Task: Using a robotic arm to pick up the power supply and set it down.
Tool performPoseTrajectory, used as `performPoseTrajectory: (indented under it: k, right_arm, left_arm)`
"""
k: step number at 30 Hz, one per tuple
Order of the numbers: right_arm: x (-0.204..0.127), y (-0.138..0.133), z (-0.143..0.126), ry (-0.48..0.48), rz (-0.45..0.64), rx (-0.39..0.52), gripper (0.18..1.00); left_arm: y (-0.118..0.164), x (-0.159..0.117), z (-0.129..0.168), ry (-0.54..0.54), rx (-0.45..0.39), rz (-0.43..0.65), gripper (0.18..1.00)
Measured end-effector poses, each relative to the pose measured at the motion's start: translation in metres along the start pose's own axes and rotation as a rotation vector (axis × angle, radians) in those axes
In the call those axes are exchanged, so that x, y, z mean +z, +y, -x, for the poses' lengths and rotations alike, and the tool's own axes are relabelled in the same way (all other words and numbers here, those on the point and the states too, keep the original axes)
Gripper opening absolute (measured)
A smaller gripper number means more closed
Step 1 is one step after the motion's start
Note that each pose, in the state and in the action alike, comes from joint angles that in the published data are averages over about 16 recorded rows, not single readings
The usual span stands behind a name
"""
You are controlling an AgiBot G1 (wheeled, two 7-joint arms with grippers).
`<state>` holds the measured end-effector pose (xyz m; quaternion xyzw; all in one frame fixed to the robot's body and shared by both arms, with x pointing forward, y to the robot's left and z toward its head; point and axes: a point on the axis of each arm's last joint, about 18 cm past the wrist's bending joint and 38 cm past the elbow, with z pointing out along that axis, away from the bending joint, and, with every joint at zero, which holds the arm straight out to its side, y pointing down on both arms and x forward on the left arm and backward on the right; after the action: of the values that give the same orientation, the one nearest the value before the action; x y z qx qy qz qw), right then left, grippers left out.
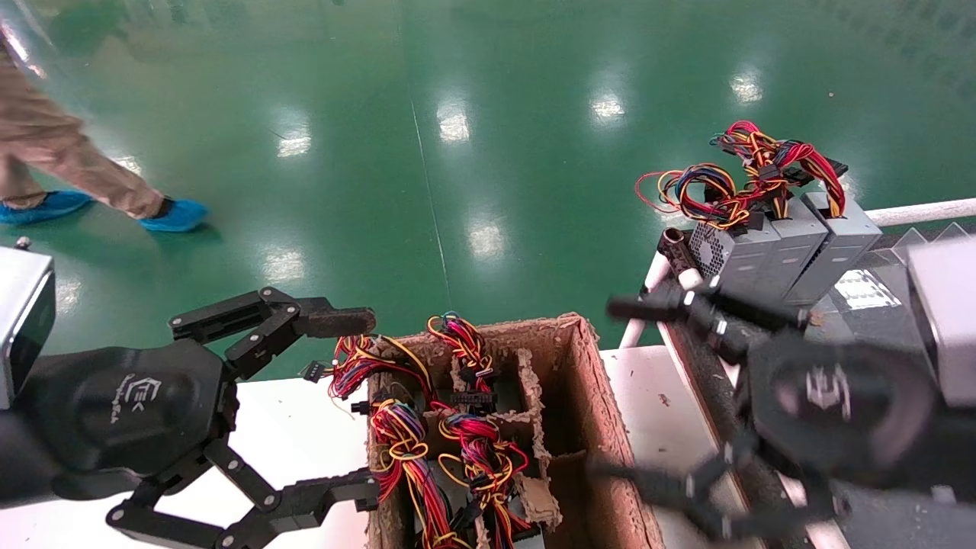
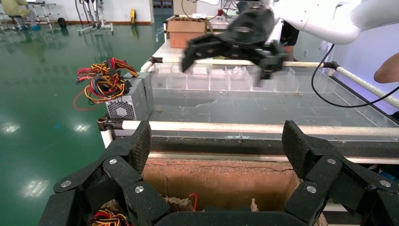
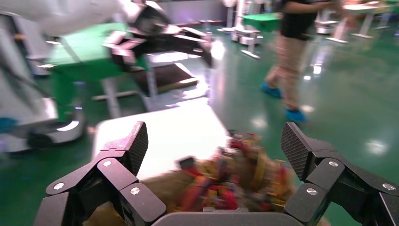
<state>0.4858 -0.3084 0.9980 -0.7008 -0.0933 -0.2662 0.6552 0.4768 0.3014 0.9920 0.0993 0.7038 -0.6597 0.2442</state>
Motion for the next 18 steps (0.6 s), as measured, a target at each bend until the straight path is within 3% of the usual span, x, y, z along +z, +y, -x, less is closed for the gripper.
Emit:
performPoseTrajectory:
  k: [8,18]
  right_arm:
    - [0.005,-0.001,0.021,-0.069,-0.014,0.026,1.001]
    - [0.004,-0.002,0.019,-0.062,-0.013,0.024,1.001]
  left_arm:
    - [0.0,0.0,0.0,0.0,0.0,0.0,1.001]
    - [0.0,0.0,0.0,0.0,0.0,0.0,1.001]
